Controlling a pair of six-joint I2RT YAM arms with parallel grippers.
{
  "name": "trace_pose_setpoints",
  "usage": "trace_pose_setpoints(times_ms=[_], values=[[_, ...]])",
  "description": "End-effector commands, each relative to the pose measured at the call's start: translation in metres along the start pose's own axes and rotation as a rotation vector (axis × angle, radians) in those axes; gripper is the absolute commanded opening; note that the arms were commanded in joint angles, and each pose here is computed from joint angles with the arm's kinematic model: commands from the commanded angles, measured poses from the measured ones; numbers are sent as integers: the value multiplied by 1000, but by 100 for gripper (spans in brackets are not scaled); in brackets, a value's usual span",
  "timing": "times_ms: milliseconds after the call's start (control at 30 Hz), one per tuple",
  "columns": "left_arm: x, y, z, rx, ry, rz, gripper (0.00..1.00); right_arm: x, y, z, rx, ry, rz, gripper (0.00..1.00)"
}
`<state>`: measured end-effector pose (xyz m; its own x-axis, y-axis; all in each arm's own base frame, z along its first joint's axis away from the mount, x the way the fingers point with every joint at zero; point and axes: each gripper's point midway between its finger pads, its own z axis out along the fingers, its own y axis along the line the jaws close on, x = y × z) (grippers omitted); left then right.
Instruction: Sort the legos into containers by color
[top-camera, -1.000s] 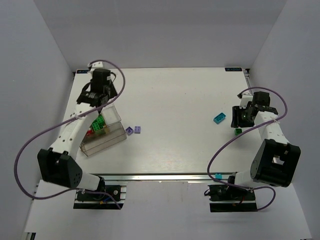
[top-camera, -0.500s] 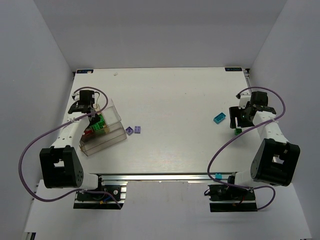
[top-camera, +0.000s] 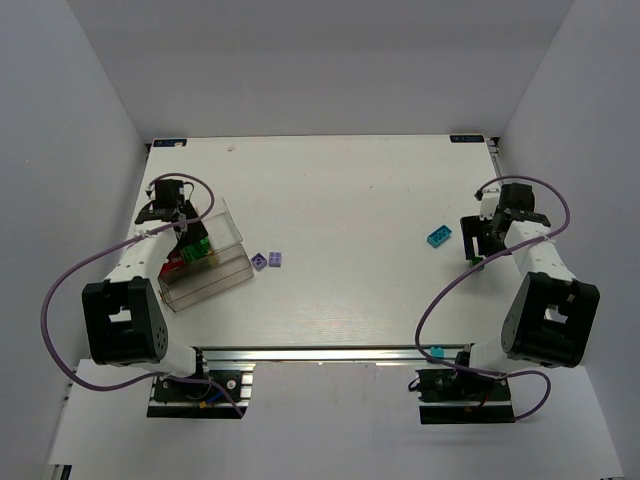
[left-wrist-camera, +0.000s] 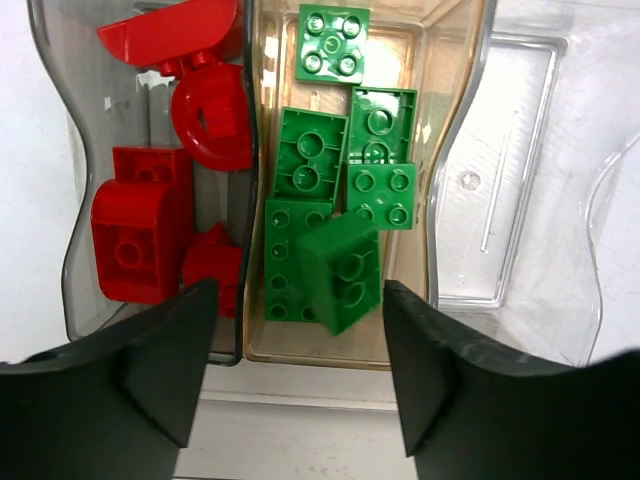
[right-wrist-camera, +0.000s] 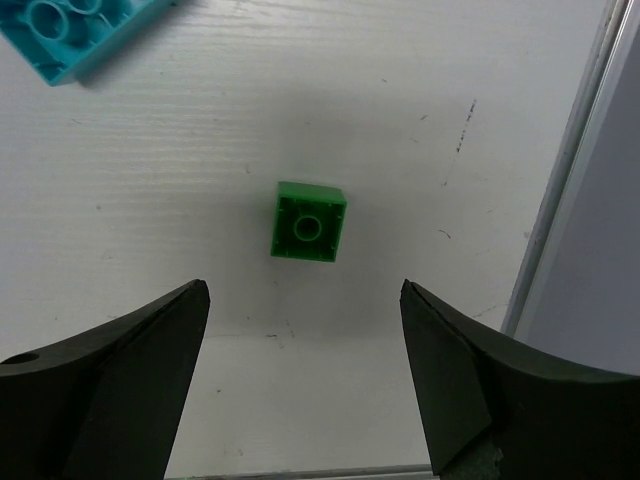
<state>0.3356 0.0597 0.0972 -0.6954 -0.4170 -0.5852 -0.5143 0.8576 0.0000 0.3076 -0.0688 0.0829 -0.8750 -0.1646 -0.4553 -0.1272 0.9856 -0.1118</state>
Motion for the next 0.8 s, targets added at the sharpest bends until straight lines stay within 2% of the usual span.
trace_pose_setpoints(times_ms=[0, 333, 433, 533, 567, 633, 667, 733, 767], values=[[-11, -7, -5, 52, -31, -13, 78, 12, -12, 8, 68, 63, -1, 83], [-43, -33, -61, 228, -112, -31, 81, 14, -14, 50, 63, 118, 23, 81], [-43, -40, -76, 298, -135, -56, 82, 11, -14, 58, 58, 112, 16, 74], [-41, -50, -95, 400, -176, -98, 83, 10, -14, 65, 53, 130, 17, 64], [-45, -52, -107, 437, -217, -119, 83, 9, -15, 67, 55, 130, 17, 55], [-42, -53, -114, 465, -234, -128, 84, 5, -16, 68, 50, 118, 10, 45], [-42, -53, -117, 473, -242, -129, 84, 4, -16, 67, 47, 114, 5, 28], [-44, -51, -127, 485, -262, -130, 84, -4, -11, 66, 16, 92, -13, 14], [-42, -52, -130, 494, -260, -127, 84, -3, -6, 64, -13, 101, -19, 3]])
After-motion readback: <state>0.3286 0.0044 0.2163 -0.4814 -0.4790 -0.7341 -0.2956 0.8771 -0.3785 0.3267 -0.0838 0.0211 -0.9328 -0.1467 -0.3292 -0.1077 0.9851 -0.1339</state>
